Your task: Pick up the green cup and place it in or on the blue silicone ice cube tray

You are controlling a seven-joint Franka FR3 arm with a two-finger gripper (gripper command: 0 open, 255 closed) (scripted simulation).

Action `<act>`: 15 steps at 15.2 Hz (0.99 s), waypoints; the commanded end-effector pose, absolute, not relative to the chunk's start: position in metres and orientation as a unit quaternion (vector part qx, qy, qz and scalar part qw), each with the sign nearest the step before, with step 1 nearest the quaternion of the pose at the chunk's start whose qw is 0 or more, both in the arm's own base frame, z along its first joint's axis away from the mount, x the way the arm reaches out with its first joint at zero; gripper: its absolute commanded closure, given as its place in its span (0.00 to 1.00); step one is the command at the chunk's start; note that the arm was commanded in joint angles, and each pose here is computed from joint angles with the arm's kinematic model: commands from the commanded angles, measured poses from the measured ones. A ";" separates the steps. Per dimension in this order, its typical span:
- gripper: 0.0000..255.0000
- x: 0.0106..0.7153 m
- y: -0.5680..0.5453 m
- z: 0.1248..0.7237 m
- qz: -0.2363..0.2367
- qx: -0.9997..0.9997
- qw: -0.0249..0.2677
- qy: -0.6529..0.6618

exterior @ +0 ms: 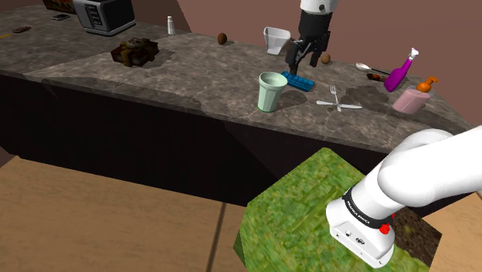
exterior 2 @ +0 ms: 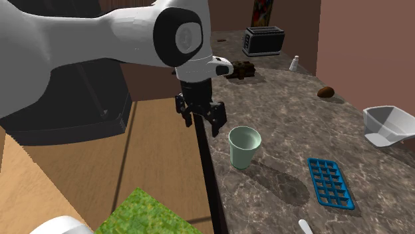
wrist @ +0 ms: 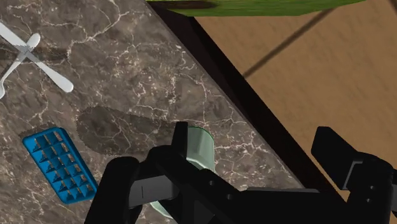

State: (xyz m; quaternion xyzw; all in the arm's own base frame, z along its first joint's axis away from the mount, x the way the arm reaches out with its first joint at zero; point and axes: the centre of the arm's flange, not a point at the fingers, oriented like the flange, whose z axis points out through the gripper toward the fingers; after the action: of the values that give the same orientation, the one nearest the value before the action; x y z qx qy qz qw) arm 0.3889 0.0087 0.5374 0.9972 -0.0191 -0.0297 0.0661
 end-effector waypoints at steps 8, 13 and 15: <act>0.00 0.485 0.003 0.468 -0.019 0.992 0.081 -0.090; 0.00 0.538 -0.007 0.431 -0.014 0.988 0.089 -0.129; 0.00 0.559 -0.012 0.416 -0.012 0.985 0.092 -0.144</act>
State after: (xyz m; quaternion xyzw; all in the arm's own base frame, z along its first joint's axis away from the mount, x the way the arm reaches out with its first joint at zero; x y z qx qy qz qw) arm 0.5477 -0.0104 0.4246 0.9865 -0.1359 -0.0135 0.0904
